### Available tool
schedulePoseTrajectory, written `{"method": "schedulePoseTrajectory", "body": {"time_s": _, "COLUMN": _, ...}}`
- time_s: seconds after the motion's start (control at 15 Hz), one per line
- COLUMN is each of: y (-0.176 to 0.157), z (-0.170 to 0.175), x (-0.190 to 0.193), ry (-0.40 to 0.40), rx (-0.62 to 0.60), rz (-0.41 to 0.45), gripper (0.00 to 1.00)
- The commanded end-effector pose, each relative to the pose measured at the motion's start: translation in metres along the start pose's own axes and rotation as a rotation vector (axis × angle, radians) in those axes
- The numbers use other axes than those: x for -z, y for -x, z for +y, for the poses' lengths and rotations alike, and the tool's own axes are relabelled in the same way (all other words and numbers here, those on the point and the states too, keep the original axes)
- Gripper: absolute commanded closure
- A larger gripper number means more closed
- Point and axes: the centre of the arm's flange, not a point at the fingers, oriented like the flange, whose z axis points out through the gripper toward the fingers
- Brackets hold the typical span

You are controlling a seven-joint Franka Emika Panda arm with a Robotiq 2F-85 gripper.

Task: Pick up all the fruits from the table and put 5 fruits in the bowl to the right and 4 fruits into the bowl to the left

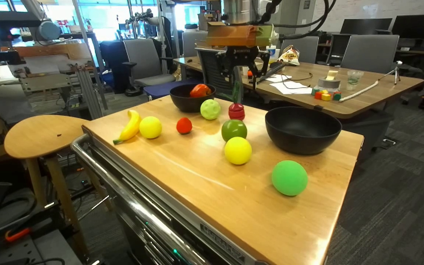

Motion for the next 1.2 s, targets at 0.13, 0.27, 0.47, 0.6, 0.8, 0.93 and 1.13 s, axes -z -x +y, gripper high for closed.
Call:
{"method": "schedulePoseTrajectory", "body": {"time_s": 0.13, "y": -0.015, "z": -0.002, "x": -0.021, "ry": -0.032, "rx": 0.006, "rz": 0.063, "gripper": 0.79}}
{"method": "schedulePoseTrajectory", "body": {"time_s": 0.27, "y": -0.018, "z": -0.006, "x": -0.029, "ry": -0.032, "rx": 0.011, "rz": 0.071, "gripper": 0.94}}
{"method": "schedulePoseTrajectory", "body": {"time_s": 0.47, "y": -0.022, "z": -0.01, "x": -0.031, "ry": -0.04, "rx": 0.006, "rz": 0.083, "gripper": 1.0}}
{"method": "schedulePoseTrajectory", "body": {"time_s": 0.6, "y": -0.025, "z": -0.01, "x": -0.014, "ry": -0.042, "rx": 0.008, "rz": 0.066, "gripper": 0.99}}
{"method": "schedulePoseTrajectory", "body": {"time_s": 0.8, "y": -0.028, "z": 0.003, "x": 0.049, "ry": -0.006, "rx": 0.042, "rz": 0.013, "gripper": 0.99}}
{"method": "schedulePoseTrajectory", "body": {"time_s": 0.93, "y": -0.022, "z": 0.018, "x": 0.091, "ry": 0.051, "rx": 0.038, "rz": 0.0, "gripper": 0.99}}
{"method": "schedulePoseTrajectory", "body": {"time_s": 1.13, "y": -0.001, "z": 0.063, "x": 0.146, "ry": 0.104, "rx": -0.048, "rz": 0.015, "gripper": 0.99}}
